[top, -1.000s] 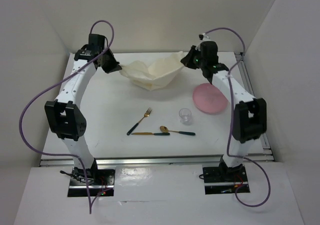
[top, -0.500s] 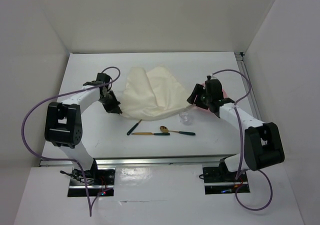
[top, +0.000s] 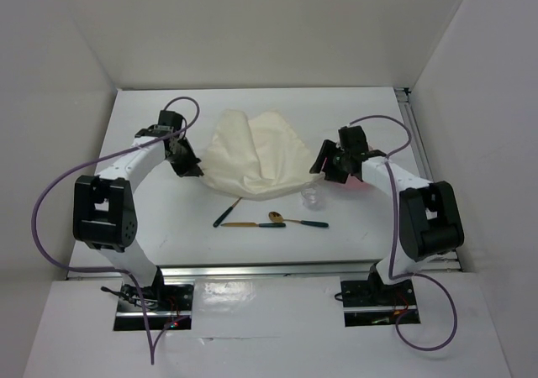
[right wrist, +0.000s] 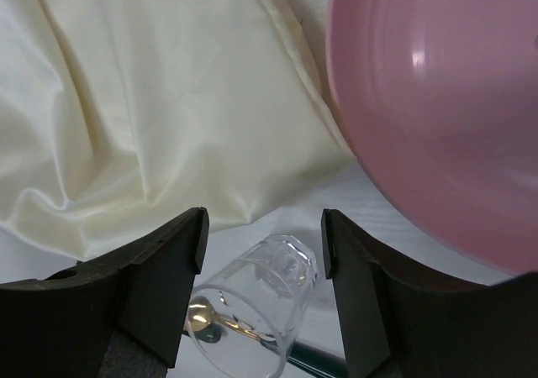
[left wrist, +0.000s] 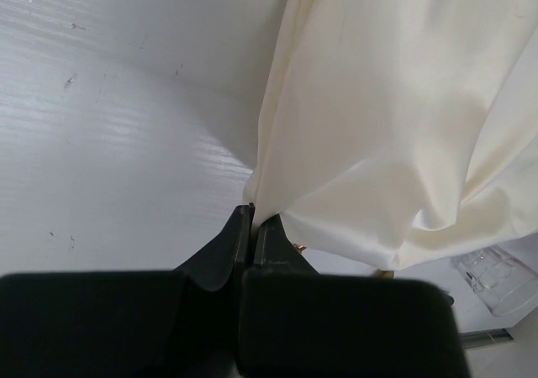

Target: Set the dinner table for one person

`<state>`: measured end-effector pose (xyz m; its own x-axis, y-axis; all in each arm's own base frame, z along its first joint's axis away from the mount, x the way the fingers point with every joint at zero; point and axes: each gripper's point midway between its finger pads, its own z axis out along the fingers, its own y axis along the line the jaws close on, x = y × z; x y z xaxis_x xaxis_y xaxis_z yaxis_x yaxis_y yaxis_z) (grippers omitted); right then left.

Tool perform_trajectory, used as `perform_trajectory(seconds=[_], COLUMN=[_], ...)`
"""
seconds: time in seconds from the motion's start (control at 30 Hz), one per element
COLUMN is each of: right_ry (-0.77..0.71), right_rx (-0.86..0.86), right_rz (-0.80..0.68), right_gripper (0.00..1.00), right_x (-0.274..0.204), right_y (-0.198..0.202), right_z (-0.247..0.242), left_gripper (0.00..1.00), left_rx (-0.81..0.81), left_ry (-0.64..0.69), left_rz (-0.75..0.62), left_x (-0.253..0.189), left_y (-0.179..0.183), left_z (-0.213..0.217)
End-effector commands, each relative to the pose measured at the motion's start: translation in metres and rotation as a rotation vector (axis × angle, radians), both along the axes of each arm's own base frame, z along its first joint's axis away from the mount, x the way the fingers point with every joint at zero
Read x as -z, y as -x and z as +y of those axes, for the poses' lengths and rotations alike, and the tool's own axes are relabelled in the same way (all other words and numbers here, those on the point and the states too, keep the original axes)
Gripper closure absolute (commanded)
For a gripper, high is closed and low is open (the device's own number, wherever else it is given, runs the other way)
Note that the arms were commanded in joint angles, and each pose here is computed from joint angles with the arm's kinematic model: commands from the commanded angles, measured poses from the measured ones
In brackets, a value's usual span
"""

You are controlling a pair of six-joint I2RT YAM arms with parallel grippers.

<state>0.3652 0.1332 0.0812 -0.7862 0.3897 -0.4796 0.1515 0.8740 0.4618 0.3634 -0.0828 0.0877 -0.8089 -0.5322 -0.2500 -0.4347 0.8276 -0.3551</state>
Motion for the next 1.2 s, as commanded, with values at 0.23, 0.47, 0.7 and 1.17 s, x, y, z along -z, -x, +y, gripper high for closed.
perform_trajectory(seconds=[0.23,0.47,0.7,1.17], right_ry=[-0.094,-0.08,-0.099,-0.119], right_rx=[0.023,0.054,0.084,0.096], right_rz=[0.11,0.046,-0.259,-0.829], right_gripper=[0.38,0.84,1.0,1.0], right_x=[0.023,0.018,-0.104,-0.36], right_y=[-0.001,-0.038,-0.095,-0.047], right_z=[0.014,0.011,0.004,-0.02], left_gripper=[1.0,1.0,1.0,1.0], left_rx=[0.015,0.014,0.022,-0.026], left_ry=[-0.015,-0.018,-0.012,0.047], left_rz=[-0.071,-0.088,-0.208,-0.688], left_x=[-0.023,-0.033,-0.1,-0.307], left_y=[-0.011,-0.016,-0.05,-0.037], left_z=[0.003,0.006,0.018,0.054])
